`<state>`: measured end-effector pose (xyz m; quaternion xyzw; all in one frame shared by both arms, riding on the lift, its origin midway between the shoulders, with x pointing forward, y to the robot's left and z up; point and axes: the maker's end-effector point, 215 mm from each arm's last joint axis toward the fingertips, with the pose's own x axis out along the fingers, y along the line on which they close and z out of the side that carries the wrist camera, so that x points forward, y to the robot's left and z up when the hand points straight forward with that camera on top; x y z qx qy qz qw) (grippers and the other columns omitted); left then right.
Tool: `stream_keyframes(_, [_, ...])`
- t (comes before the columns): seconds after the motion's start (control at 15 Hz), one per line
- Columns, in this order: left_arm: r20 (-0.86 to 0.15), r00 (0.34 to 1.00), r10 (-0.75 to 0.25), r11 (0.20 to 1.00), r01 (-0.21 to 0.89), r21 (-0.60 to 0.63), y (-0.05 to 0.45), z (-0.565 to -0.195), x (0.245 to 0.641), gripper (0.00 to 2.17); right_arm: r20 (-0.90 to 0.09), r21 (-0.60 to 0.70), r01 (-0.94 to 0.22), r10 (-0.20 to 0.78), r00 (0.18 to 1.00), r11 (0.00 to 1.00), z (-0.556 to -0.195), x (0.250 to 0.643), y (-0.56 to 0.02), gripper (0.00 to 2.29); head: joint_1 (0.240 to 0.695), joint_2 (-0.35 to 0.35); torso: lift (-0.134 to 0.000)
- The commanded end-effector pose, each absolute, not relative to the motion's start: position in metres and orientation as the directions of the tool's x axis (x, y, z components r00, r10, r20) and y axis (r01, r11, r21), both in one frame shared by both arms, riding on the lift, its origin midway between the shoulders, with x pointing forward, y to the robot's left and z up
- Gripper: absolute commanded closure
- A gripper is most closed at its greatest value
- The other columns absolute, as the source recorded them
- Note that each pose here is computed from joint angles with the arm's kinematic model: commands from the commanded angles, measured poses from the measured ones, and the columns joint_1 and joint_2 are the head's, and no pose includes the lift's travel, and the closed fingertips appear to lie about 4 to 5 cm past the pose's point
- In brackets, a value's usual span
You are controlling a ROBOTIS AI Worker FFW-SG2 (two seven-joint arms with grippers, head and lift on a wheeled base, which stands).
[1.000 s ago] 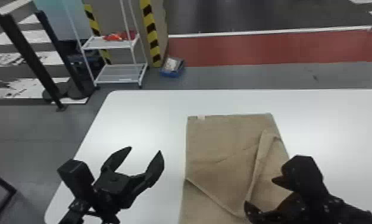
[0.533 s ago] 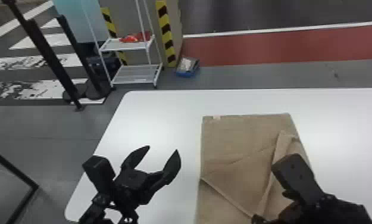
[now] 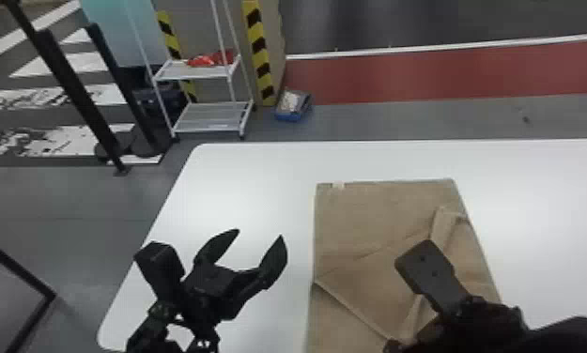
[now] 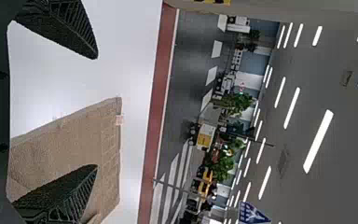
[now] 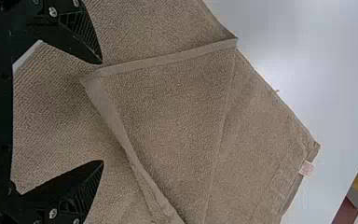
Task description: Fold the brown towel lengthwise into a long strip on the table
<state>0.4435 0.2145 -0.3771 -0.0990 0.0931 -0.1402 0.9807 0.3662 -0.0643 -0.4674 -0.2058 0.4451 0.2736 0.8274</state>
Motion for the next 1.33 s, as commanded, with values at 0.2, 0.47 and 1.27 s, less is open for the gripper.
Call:
stream_keyframes(0.2, [-0.154, 0.942, -0.298, 0.939, 0.261, -0.223, 0.215, -0.376, 0.445, 0.04, -0.868, -0.109, -0.663, 0.254, 0.427, 0.740, -0.477, 0.366, -0.046, 0.15, 0.695, 0.224, -0.094])
stream_keyframes(0.47, [-0.162, 0.940, -0.299, 0.939, 0.260, -0.224, 0.215, -0.380, 0.445, 0.04, -0.883, -0.141, -0.649, 0.201, 0.423, 0.747, -0.485, 0.368, -0.057, 0.31, 0.695, 0.228, -0.094])
stream_keyframes(1.27, [-0.168, 0.938, -0.302, 0.938, 0.260, -0.229, 0.213, -0.385, 0.445, 0.04, -0.862, -0.205, -0.591, 0.142, 0.486, 0.781, -0.474, 0.381, -0.078, 1.15, 0.695, 0.188, -0.094])
